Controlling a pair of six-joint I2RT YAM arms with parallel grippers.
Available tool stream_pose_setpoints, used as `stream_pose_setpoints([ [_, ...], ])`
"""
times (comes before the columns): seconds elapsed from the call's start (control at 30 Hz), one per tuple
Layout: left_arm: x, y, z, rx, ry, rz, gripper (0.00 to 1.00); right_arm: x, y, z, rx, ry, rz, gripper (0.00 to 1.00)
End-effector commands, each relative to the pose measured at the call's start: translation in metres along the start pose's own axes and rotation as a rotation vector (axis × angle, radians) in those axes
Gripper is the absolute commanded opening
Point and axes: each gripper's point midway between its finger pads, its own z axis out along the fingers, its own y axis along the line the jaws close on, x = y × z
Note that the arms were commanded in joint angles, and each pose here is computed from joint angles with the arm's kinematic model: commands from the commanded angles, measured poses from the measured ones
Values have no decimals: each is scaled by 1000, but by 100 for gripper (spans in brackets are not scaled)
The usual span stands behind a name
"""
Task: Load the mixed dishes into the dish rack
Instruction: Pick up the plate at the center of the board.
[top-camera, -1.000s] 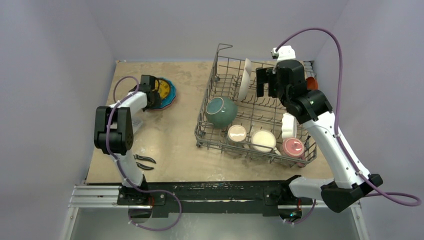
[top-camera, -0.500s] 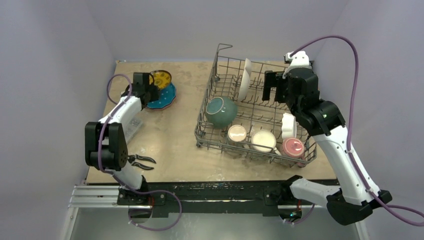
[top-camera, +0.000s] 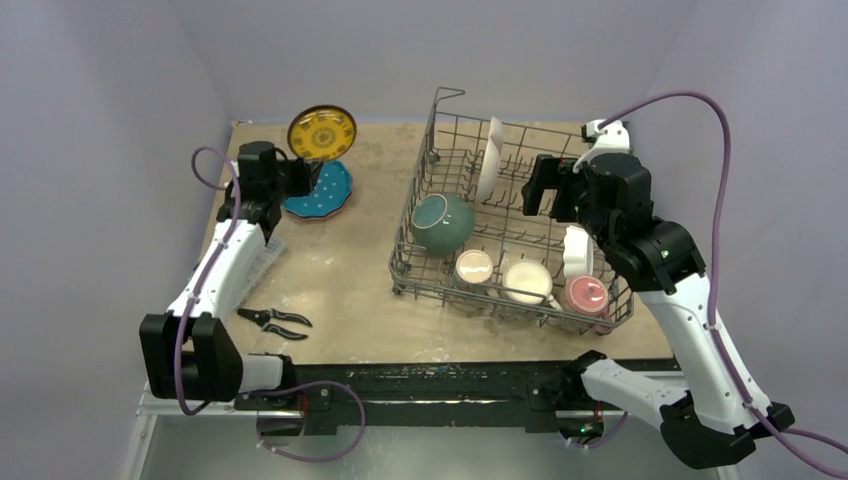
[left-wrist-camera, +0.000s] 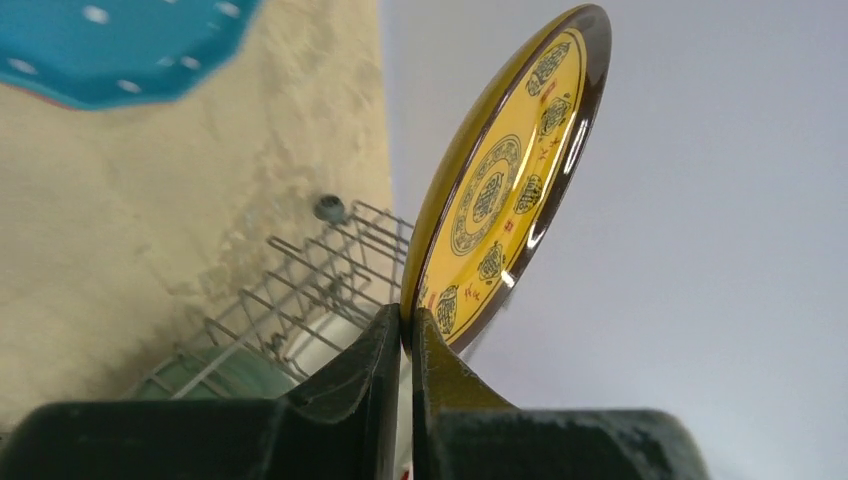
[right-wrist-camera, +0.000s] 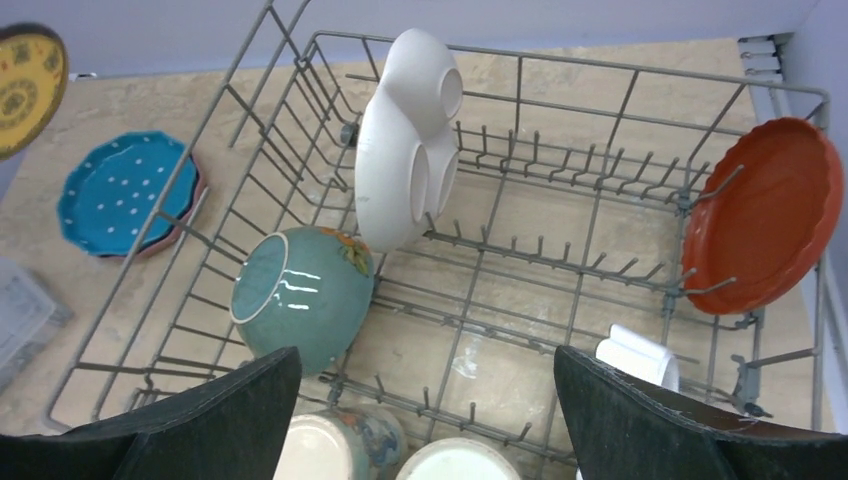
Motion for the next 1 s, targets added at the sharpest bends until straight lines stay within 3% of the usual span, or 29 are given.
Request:
stream_pose_setpoints([
  [0.0,47,-87,-68,299,194,230,0,8,19,-8,-102,38,102,98],
  [0.27,138,-92,-165,446,473,456,0,3,68,-38,-395,64,202,98],
  [0.47,190,-75,-199,461,616,471,0,-7,86,-74,-542,45,306,98],
  [0.83,260,-59,-227,475,791,494,0,-10,89,-92,-591,28,466,98],
  [0.97,277,-54,-236,478,836,496,0,-12,77,-89,-509,18,512,98],
])
